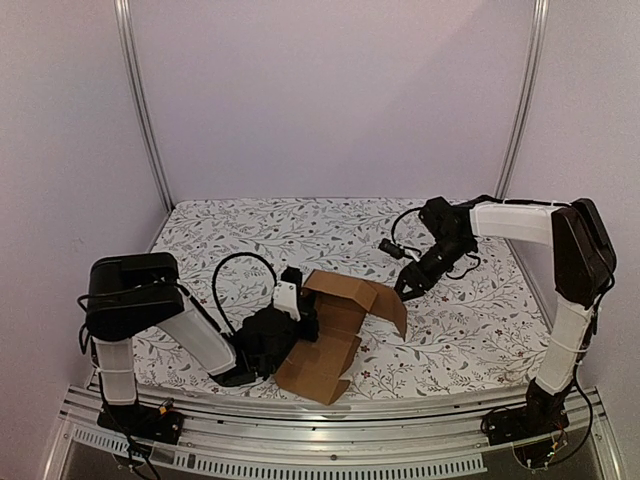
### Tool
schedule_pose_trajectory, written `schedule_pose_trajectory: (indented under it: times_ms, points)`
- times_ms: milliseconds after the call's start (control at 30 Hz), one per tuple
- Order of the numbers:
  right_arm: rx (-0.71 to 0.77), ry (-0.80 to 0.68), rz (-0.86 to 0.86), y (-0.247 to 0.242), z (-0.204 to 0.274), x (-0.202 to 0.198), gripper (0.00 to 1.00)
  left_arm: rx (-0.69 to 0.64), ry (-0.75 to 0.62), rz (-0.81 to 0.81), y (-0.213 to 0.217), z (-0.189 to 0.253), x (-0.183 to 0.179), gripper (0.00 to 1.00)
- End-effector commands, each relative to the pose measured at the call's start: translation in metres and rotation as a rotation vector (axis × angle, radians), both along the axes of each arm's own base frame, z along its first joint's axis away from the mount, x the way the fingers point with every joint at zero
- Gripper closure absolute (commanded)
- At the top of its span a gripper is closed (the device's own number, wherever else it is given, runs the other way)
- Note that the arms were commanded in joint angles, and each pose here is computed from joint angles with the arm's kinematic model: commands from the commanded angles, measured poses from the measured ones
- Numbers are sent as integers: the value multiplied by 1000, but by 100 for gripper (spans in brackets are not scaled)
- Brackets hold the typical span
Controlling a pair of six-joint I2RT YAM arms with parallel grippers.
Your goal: Fold the paper box
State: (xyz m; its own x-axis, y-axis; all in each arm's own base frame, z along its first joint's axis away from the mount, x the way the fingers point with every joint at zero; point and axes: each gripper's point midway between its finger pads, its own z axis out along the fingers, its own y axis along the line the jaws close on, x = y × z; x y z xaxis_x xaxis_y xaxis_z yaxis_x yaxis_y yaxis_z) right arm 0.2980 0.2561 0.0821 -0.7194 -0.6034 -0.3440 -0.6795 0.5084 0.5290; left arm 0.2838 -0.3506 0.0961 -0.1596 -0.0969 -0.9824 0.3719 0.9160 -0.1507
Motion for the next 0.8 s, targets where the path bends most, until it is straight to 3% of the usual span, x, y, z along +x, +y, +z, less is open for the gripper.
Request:
schedule_pose_trajectory:
  times_ms: [0, 500, 767]
  points:
    - [110, -101, 121, 32, 29, -14, 49, -26, 7, 28, -6, 8, -3, 100]
    - [225, -103, 284, 33, 64, -64, 33, 8, 15, 145, 9, 9, 2, 100]
    - [252, -114, 239, 52, 67, -50, 36, -28, 30, 109, -4, 9, 1, 100]
